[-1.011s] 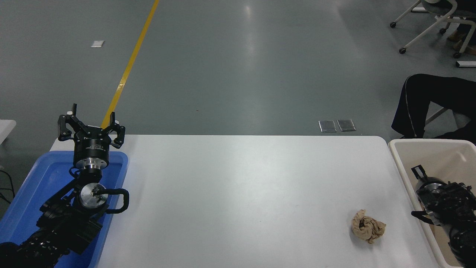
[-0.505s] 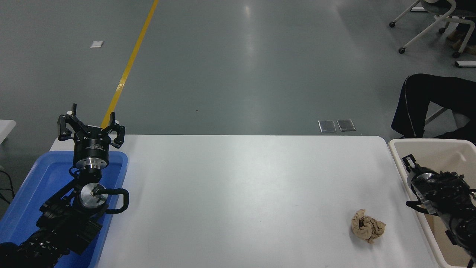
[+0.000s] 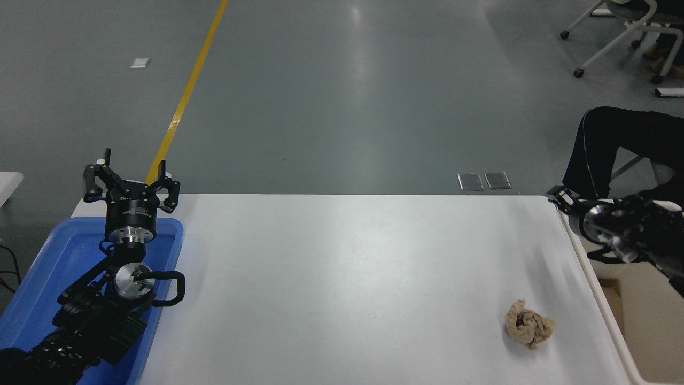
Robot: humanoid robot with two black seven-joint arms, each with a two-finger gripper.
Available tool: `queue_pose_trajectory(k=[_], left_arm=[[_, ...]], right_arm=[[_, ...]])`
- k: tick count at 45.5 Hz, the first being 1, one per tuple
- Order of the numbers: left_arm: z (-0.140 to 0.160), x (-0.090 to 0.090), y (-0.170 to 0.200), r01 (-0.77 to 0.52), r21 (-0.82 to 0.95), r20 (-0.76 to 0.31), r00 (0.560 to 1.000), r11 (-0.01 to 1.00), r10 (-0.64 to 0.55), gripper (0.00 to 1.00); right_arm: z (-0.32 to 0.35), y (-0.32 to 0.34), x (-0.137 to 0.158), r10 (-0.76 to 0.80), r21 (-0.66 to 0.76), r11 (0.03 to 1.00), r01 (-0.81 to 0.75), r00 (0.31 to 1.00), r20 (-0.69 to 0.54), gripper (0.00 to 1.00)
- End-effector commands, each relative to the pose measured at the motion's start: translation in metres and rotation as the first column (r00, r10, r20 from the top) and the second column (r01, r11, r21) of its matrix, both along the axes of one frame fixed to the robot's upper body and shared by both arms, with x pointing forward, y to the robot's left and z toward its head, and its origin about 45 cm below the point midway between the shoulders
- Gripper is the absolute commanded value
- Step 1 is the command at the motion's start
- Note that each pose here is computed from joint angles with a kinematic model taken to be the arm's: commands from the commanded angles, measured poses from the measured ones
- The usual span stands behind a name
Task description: Pick up paper ball place in dustbin
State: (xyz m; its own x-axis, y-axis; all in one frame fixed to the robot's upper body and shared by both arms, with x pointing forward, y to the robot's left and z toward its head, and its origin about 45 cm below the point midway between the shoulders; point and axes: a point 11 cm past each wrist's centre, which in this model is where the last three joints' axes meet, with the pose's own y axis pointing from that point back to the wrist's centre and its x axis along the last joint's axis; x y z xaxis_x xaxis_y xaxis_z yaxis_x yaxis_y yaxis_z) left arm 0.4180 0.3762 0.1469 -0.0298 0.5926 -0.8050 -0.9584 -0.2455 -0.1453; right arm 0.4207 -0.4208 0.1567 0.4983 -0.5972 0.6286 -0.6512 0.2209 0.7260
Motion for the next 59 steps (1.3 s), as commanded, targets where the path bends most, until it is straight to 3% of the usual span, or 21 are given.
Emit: queue_pose_trajectory(k=[1,13,24,39,44,59], left_arm=[[0.0,0.0,0.0,0.0,0.0,0.0,1.0,1.0,0.0,0.99],[-0.001,-0.001,0.0,-0.001,0.001,-0.002,1.0,1.0,0.001,0.99],[-0.001,-0.001,0.001,-0.003,0.0,-0.003,1.0,1.0,0.003,0.99],[-0.001,-0.001,0.001,-0.004,-0.001,-0.003,1.0,1.0,0.004,0.99],[-0.001,-0.001,0.0,-0.001,0.0,-0.003,1.0,1.0,0.001,0.99],[-0.001,-0.001,0.001,-0.002,-0.001,-0.002,1.0,1.0,0.002,0.99]], right_arm=[[0.051,0.006,-0.008,0.13,-0.133,0.98,-0.145,0.985,-0.114,1.0],[0.117,0.079,-0.015,0.334,-0.117,0.92,-0.375,0.902,-0.273,1.0],[0.164,0.162,-0.017,0.506,-0.064,0.821,-0.567,0.775,-0.378,1.0],[0.222,0.188,-0.023,0.573,0.01,0.781,-0.624,0.711,-0.407,1.0],[0.236,0.177,-0.025,0.579,0.065,0.795,-0.604,0.721,-0.38,1.0],[0.246,0.177,-0.056,0.603,0.154,0.784,-0.601,0.681,-0.415,1.0]])
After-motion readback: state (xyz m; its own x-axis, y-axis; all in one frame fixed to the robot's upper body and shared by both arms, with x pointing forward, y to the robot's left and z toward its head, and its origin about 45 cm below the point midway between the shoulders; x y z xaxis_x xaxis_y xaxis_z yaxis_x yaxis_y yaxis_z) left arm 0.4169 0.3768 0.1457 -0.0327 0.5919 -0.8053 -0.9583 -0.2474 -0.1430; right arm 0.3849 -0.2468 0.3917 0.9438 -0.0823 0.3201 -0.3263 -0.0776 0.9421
